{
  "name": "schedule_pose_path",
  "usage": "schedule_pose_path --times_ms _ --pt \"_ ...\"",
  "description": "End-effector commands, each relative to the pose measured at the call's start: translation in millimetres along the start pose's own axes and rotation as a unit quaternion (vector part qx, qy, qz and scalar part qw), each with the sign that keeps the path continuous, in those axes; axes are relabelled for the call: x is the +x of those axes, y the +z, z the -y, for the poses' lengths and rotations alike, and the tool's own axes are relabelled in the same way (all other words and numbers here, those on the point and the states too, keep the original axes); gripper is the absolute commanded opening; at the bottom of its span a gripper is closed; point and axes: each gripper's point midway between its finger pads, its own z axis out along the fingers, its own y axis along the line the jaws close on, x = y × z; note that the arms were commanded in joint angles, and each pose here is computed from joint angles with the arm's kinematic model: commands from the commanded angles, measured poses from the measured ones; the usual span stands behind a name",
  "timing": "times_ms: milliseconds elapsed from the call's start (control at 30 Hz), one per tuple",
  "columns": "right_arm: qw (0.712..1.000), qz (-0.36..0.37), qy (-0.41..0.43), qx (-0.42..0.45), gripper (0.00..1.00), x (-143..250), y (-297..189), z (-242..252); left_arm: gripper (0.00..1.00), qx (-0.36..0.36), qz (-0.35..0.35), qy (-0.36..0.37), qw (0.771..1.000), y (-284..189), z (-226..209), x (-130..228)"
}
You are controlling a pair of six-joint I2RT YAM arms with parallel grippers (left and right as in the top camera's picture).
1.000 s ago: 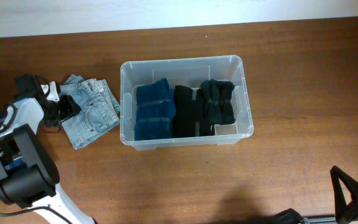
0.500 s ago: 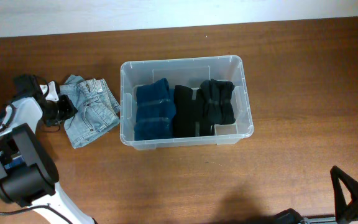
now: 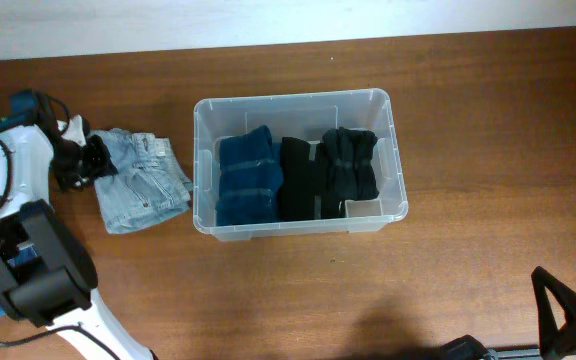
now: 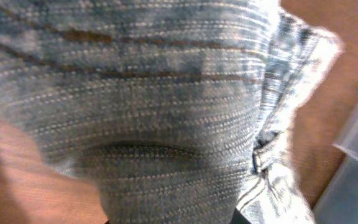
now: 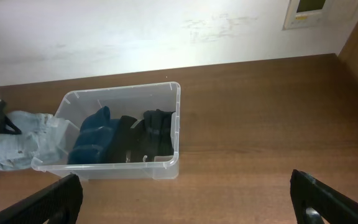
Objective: Pack container
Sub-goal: 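Grasp the light-blue jeans edge with the left gripper, then lift the light-blue jeans and carry it over the container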
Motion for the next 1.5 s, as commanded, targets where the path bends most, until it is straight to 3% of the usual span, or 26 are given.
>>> schedule_pose_path --times_ms 0,233,467,600,700,833,1033,1300,1467 --pt "1.000 0.001 0.002 0.008 0.99 0.8 -1.3 3.4 0.01 -0.001 0.075 0.008 0.997 -66.6 16.7 -21.7" --pt "1.000 0.001 0.002 0.008 0.99 0.8 -1.3 3.4 0.01 -0.036 0.135 0.026 0.990 -137.5 42.2 -22.6" --pt "1.000 0.001 0.002 0.008 0.99 0.8 -1.3 3.4 0.00 0.003 0.200 0.080 0.976 -207.5 114.5 -12.9" --pt "1.000 0.001 0.002 0.008 0.99 0.8 -1.3 3.4 0.00 0.093 0.237 0.137 0.957 -255.7 191.6 8.5" --pt "1.000 0.001 0.002 0.008 0.99 0.8 -1.3 3.4 0.00 0.183 0.226 0.174 0.941 -271.4 243.3 31.5" --pt "1.000 0.001 0.002 0.008 0.99 0.8 -1.3 3.4 0.01 0.261 0.201 0.203 0.922 -275.5 296.0 57.9" --pt "1.000 0.001 0.002 0.008 0.99 0.8 -1.3 3.4 0.00 0.307 0.167 0.226 0.909 -266.8 356.6 94.5" --pt "1.000 0.001 0.002 0.008 0.99 0.8 -1.3 3.4 0.00 0.338 0.094 0.246 0.904 -216.7 429.3 138.4" --pt "1.000 0.001 0.002 0.008 0.99 0.8 -1.3 3.4 0.00 0.332 0.058 0.253 0.907 -179.1 452.3 153.3"
